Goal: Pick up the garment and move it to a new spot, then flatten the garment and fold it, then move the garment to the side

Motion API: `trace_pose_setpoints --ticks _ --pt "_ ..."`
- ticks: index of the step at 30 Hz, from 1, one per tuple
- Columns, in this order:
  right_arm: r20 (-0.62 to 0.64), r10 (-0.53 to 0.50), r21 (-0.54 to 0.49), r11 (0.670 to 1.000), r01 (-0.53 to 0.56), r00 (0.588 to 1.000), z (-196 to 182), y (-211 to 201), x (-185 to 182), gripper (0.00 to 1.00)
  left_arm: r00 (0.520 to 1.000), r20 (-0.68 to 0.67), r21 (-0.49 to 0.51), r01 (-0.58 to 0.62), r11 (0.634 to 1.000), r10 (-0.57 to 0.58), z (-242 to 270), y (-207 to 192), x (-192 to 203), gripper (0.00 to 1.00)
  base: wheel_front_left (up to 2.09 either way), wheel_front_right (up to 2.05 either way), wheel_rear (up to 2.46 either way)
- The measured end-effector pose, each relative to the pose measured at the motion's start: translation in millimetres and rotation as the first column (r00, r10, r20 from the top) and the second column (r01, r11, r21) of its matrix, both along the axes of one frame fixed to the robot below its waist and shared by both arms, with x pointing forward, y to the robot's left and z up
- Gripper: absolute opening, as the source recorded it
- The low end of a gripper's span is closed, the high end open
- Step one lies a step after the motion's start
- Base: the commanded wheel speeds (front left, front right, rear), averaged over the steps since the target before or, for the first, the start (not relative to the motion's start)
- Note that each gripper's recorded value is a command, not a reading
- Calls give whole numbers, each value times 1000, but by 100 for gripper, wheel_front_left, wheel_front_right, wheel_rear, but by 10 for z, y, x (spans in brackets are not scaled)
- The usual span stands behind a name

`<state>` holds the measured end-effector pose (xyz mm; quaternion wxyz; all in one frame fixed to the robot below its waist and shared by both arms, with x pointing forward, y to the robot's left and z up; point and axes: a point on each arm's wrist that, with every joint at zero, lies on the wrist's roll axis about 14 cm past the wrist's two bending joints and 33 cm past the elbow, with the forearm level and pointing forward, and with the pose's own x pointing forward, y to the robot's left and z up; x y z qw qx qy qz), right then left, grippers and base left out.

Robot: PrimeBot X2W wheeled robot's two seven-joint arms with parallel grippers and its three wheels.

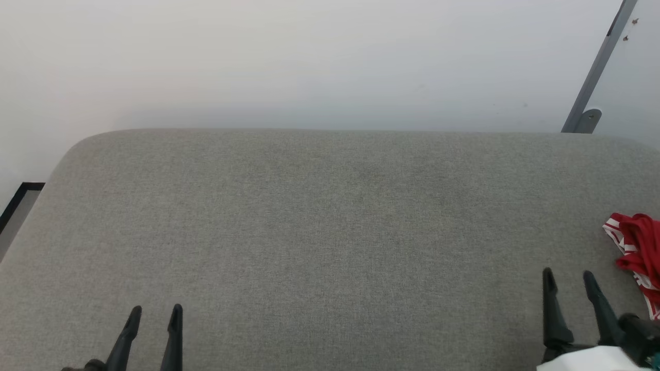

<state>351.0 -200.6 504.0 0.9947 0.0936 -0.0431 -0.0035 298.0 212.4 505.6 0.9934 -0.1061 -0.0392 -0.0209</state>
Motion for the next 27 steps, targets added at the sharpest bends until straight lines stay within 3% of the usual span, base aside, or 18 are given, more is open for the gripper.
trace_pose_setpoints --ticks 22,23,27 --pt "-1 -21 32 999 21 1000 26 -77 -96 100 999 33 -1 -30 1000 30 105 59 -81 100 0 0 0" --pt "-9 -21 34 999 22 1000 -2 -76 -102 0 999 25 -4 -31 1000 31 77 53 -83 0 0 0 0" --pt "-59 -25 48 998 28 998 -160 -66 -148 0 999 -16 -24 -33 999 32 -53 15 -98 0 0 0 0"
